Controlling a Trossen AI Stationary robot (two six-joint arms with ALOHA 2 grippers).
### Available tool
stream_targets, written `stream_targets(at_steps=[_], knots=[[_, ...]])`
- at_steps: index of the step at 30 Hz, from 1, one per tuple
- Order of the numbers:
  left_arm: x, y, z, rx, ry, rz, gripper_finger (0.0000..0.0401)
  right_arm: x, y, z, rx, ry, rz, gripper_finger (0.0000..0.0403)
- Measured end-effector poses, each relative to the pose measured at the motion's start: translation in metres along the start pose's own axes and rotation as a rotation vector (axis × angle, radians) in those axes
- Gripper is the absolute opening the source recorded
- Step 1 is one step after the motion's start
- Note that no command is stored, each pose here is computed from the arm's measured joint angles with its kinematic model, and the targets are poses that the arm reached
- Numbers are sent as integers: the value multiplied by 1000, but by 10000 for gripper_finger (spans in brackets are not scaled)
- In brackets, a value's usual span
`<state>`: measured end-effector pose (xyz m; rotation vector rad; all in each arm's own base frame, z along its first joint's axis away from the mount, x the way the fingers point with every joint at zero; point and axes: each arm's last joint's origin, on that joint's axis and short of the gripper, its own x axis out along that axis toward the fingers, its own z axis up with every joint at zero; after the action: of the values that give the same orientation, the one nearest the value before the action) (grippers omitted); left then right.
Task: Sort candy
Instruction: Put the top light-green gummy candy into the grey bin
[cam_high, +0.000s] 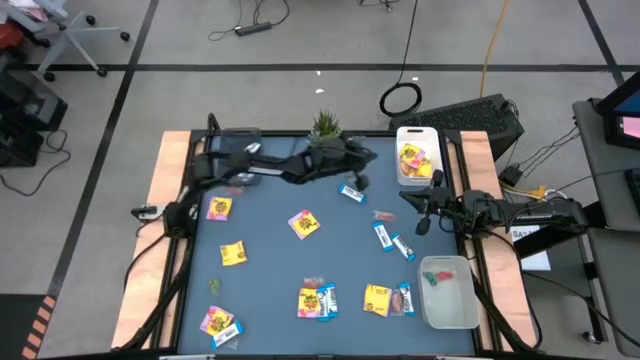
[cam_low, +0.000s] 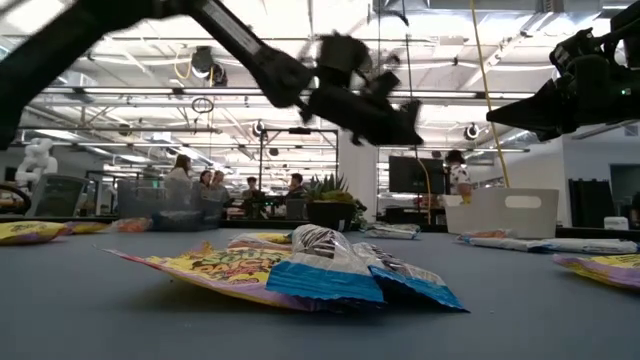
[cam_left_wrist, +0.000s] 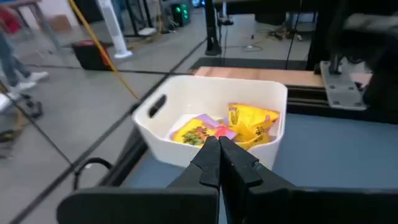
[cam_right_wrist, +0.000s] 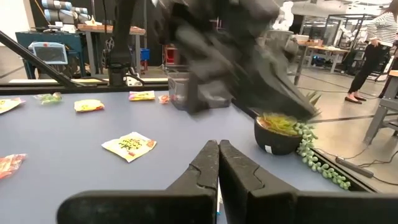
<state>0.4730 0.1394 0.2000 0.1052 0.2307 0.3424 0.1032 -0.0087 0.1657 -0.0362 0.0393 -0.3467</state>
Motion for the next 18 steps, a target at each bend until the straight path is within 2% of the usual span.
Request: stream_targets(at_steps=[9, 18], knots=[[-106, -1, -8, 7, 14, 46, 0, 0, 0, 0, 0, 0, 0, 0], [-183, -7, -34, 6, 29, 35, 0, 0, 0, 0, 0, 0, 0, 0]])
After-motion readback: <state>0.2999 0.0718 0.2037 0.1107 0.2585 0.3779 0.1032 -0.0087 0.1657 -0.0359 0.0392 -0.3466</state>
